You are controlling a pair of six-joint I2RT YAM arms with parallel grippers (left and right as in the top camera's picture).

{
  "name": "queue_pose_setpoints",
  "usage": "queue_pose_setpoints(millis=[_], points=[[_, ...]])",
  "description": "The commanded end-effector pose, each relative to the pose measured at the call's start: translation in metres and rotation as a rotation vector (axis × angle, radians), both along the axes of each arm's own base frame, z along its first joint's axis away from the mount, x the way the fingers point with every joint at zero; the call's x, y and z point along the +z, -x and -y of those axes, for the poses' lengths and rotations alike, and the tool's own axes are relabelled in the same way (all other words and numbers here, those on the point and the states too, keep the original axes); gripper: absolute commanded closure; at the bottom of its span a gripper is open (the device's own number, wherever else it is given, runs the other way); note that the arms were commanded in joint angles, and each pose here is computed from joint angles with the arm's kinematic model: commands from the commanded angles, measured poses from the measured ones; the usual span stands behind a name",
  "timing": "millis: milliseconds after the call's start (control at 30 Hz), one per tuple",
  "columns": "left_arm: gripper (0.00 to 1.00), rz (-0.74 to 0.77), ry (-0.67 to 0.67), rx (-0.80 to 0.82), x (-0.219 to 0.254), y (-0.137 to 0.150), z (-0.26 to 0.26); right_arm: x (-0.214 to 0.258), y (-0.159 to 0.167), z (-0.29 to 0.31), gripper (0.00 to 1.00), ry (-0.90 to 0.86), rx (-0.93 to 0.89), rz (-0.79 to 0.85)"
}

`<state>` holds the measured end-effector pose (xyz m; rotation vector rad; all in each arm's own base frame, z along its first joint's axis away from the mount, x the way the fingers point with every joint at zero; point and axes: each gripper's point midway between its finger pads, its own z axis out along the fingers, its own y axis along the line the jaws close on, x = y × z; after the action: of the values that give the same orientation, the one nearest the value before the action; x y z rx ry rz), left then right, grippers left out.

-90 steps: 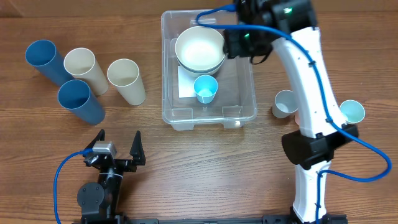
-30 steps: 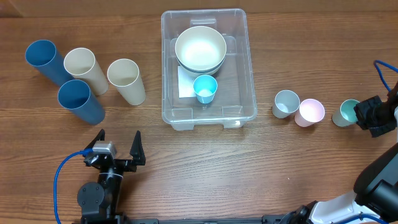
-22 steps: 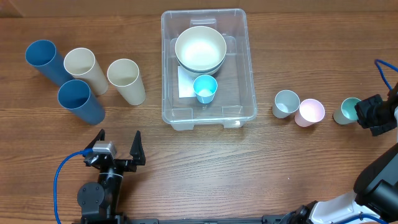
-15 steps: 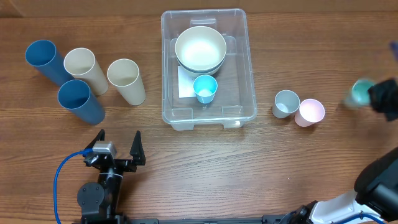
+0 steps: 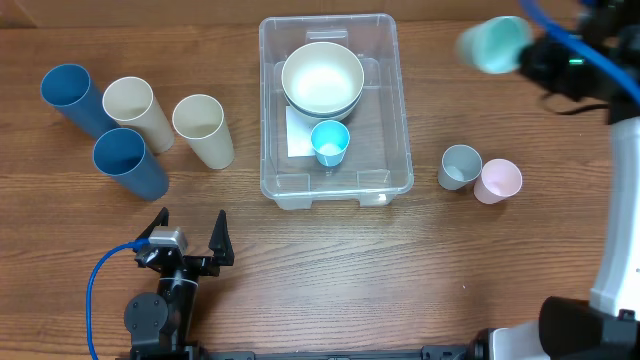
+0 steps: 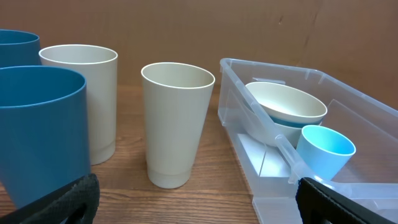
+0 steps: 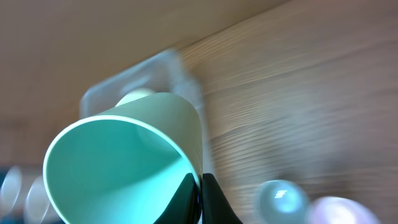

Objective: Pack container
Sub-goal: 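Carry the mint cup into the bin and stack it on the light blue cup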

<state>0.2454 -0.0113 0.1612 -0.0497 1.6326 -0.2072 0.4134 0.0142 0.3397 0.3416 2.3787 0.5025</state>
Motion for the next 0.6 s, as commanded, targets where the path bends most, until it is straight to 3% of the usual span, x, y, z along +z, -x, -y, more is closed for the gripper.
queue_pose_setpoints(millis=[0, 267, 567], points=[[0.00, 0.004, 0.007, 0.000, 0.000, 0.000, -0.001, 0.002, 0.005, -0.067, 0.96, 0.075, 0.146, 0.020], [0.00, 0.004, 0.007, 0.000, 0.000, 0.000, -0.001, -0.080, 0.012, -0.182, 0.96, 0.176, 0.391, -0.138], [0.00, 0.004, 0.007, 0.000, 0.000, 0.000, -0.001, -0.117, 0.014, -0.197, 0.96, 0.213, 0.401, -0.229]])
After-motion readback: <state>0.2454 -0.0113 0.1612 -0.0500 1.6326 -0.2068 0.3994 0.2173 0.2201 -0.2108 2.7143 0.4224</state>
